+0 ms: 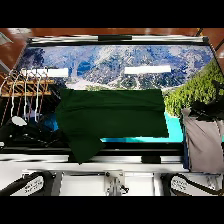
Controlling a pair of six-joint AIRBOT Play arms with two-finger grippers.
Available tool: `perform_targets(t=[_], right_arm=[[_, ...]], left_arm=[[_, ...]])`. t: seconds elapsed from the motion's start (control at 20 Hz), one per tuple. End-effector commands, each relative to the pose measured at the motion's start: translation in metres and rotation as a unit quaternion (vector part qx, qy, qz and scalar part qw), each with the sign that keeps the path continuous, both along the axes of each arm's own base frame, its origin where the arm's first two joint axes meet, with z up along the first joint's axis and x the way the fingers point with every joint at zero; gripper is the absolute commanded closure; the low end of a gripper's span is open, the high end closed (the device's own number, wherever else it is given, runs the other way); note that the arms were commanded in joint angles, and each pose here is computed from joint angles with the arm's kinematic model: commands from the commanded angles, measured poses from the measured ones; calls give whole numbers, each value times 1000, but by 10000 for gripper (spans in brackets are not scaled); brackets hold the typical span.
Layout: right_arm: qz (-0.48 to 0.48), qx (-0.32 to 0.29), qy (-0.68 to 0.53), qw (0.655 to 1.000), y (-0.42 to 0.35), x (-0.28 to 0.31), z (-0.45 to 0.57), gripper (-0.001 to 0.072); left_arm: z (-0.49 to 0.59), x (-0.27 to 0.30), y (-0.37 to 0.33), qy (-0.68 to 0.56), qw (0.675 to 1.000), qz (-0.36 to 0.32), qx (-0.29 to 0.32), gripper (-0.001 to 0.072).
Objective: Fold the shirts.
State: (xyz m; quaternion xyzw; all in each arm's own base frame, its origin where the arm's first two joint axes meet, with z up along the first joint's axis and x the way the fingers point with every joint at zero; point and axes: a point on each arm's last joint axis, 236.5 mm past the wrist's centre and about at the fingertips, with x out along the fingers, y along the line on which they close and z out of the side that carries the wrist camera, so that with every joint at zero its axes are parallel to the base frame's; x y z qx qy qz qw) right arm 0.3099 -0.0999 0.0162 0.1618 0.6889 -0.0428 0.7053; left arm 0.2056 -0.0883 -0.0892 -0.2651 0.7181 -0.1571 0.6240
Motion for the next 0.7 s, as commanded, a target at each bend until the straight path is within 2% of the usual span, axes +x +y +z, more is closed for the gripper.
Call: perform_targets(t=[0.0,0.15,0.3,0.35,0.4,0.45,0.5,0.55,0.65], right_arm=[[-6,0,-10,1000,0,4,0,241],[-7,1,-8,1000,0,3,0,241],[-8,1,-8,1000,-1,3,0,241],[-8,-1,-11,1000,-1,5,0,241],[-9,-2,-12,1000,-2,5,-1,241],[-11,-2,-9,1000,-2,5,-2,241],[-14,1,-3,1000,-1,3,-6,241],[-15,6,7,1000,1,-2,-11,241],[-13,34,43,998,16,-22,-32,121]], left_arm=[[-16,-3,-10,4,1000,-11,-3,223],[-23,5,-22,0,1000,-7,-8,240],[-28,11,-31,-10,1000,-4,-6,334],[-30,9,-32,-4,1000,-8,-5,336],[-33,6,-33,5,1000,-9,-6,398],[-35,3,-34,15,1000,-11,-10,538],[-35,0,-35,19,1000,-17,-13,646],[-33,-2,-36,19,999,-26,-18,671],[-26,-4,-35,19,999,-36,-29,671]])
